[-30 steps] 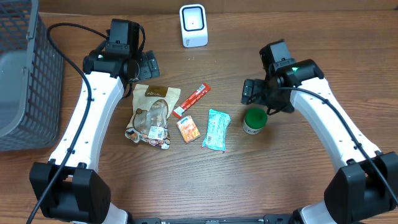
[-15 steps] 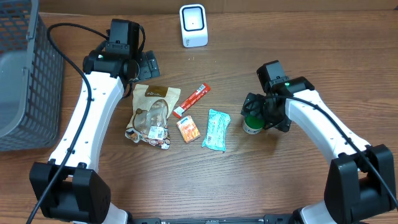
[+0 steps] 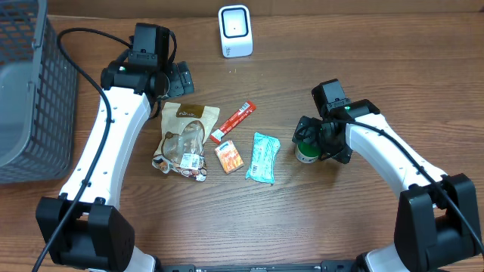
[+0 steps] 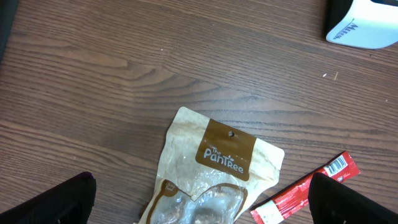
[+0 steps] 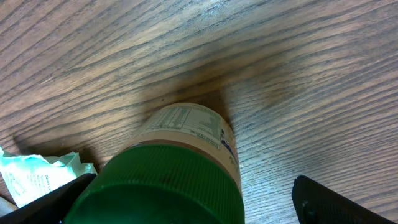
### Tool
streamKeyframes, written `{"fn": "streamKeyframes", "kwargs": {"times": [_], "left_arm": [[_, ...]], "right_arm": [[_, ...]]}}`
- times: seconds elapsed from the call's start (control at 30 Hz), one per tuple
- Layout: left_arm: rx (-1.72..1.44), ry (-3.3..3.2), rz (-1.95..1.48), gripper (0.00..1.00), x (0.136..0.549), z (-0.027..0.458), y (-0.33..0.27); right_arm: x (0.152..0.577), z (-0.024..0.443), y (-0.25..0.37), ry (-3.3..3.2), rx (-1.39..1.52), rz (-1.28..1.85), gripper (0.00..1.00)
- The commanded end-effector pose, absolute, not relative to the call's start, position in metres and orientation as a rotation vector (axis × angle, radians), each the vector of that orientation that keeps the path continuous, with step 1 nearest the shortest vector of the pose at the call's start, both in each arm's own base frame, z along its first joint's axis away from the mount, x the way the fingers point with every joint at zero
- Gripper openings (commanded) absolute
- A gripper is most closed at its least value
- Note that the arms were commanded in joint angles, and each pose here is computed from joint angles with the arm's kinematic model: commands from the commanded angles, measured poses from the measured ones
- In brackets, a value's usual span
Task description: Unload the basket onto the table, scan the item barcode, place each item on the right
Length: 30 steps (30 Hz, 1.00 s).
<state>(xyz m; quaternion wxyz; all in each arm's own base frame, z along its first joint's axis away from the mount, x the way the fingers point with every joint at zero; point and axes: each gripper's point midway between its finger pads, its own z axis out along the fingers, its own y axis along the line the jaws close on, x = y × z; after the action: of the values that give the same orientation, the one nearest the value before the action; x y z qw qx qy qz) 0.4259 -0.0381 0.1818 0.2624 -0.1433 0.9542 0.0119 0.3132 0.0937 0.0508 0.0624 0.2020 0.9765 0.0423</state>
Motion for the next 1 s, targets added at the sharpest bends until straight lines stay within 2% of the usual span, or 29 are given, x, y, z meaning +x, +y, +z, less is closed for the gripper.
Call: {"fn": "streamKeyframes", "kwargs": {"times": [0.0,0.13,0.17,0.27,0.33,0.43,0.5,0.53,0.57,0.87,0.93,0.97], "left_arm": [[-0.395,2.563,0.031,1.0,0.429,0.188,-0.038],[-0.395,2.563,0.031,0.99,0.429,0.188,-0.038],[-0.395,2.563,0.031,1.0,0.429,0.188,-0.038],[-0.395,2.563,0.031,1.0,0.429,0.188,-0.038],[-0.395,2.563,0.031,1.0,0.429,0.188,-0.038],[-0.395,2.563,0.031,1.0,0.429,0.188,-0.038],[-0.395,2.563,0.031,1.0,0.429,0.188,-0.038],[-0.395,2.563,0.031,1.0,0.429,0.188,-0.038],[-0.395,2.563,0.031,1.0,0.429,0.188,-0.038],[-0.395,2.563,0.031,1.0,0.429,0.188,-0.038],[-0.395,2.563,0.031,1.0,0.429,0.188,-0.038],[-0.395,2.563,0.031,1.0,0.429,0.188,-0.038]], "right_arm": [[0.311,0.042,0.091,2.968,0.618,0.093,0.99],[0.308,0.042,0.078,2.965,0.591,-0.018,0.92],[0.308,0.041,0.077,2.984,0.5,-0.026,0.83],[0.306,0.041,0.077,3.009,0.379,-0.037,0.66],[0.305,0.041,0.077,3.02,0.31,-0.043,0.6],[0.305,0.041,0.077,3.034,0.151,-0.052,0.62],[0.306,0.041,0.077,3.034,0.052,-0.056,0.73],[0.307,0.041,0.077,3.032,0.001,-0.057,0.84],[0.308,0.041,0.077,3.03,-0.016,-0.057,1.0],[0.311,0.042,0.085,3.023,-0.001,0.014,1.0],[0.31,0.042,0.085,3.024,0.0,0.014,0.82],[0.31,0.042,0.085,3.027,0.008,0.014,0.79]]}}
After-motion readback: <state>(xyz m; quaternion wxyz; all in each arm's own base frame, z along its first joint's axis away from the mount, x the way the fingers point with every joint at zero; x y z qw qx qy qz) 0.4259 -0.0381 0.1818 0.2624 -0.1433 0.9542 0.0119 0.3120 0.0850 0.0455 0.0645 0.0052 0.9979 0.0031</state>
